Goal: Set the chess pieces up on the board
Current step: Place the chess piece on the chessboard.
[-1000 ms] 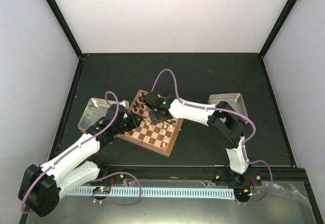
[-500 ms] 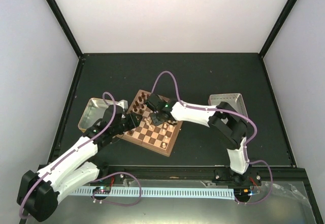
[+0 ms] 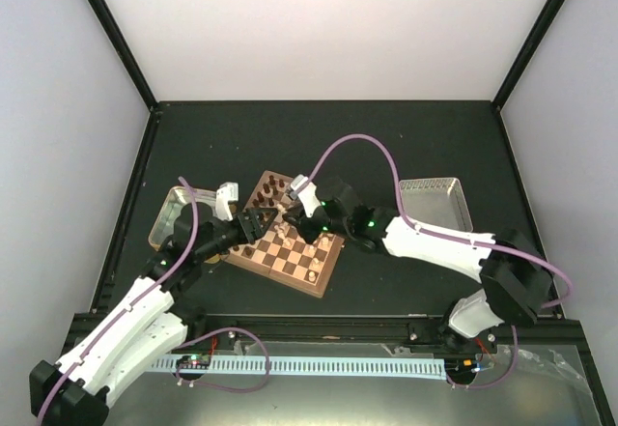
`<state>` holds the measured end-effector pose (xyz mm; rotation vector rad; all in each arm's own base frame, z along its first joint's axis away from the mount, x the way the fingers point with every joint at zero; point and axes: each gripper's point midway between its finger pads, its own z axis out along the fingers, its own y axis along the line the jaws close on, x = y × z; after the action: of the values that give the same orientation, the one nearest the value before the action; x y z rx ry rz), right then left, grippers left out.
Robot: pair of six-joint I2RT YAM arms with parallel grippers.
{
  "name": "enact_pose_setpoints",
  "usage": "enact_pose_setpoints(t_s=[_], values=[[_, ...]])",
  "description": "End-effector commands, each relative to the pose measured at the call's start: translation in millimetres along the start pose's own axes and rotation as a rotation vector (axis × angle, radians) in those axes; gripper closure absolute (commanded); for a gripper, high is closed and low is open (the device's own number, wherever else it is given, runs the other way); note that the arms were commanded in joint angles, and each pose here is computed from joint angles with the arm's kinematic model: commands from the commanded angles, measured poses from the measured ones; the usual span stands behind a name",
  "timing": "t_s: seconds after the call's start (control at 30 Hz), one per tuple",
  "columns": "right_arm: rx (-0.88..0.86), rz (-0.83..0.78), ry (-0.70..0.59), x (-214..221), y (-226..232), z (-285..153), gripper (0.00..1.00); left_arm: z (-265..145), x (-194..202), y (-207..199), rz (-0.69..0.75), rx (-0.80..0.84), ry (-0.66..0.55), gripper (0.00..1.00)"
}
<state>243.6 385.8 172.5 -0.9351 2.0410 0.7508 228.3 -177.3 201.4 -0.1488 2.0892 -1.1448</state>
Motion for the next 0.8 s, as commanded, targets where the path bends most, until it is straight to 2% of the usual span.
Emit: enact_pose_setpoints(t_s=[0.0,0.07,0.23,0.4,0.53,0.77], values=[[-0.157,-0.099,-0.165,-25,29,-22,0.99,-8,-10,-27,0.049,0.072,0.028,0.33],[-0.18,-0.113,-0.193,-26,33,-31,0.99,-7,-9,-32,0.041,0.1,0.043,0.34],[-0.208,-0.132,-0.23,-29,39,-45,0.99,-6,-5,-49,0.04,0.196,0.088,0.51],[-0.219,-0.137,-0.237,-31,42,-49,0.99,-2,5,-57,0.052,0.244,0.169,0.57],[-0.227,-0.14,-0.227,-30,43,-48,0.99,3,9,-60,0.061,0.262,0.219,0.68],[-0.246,-0.166,-0.208,-23,46,-49,0.99,7,6,-61,0.069,0.263,0.214,0.74]])
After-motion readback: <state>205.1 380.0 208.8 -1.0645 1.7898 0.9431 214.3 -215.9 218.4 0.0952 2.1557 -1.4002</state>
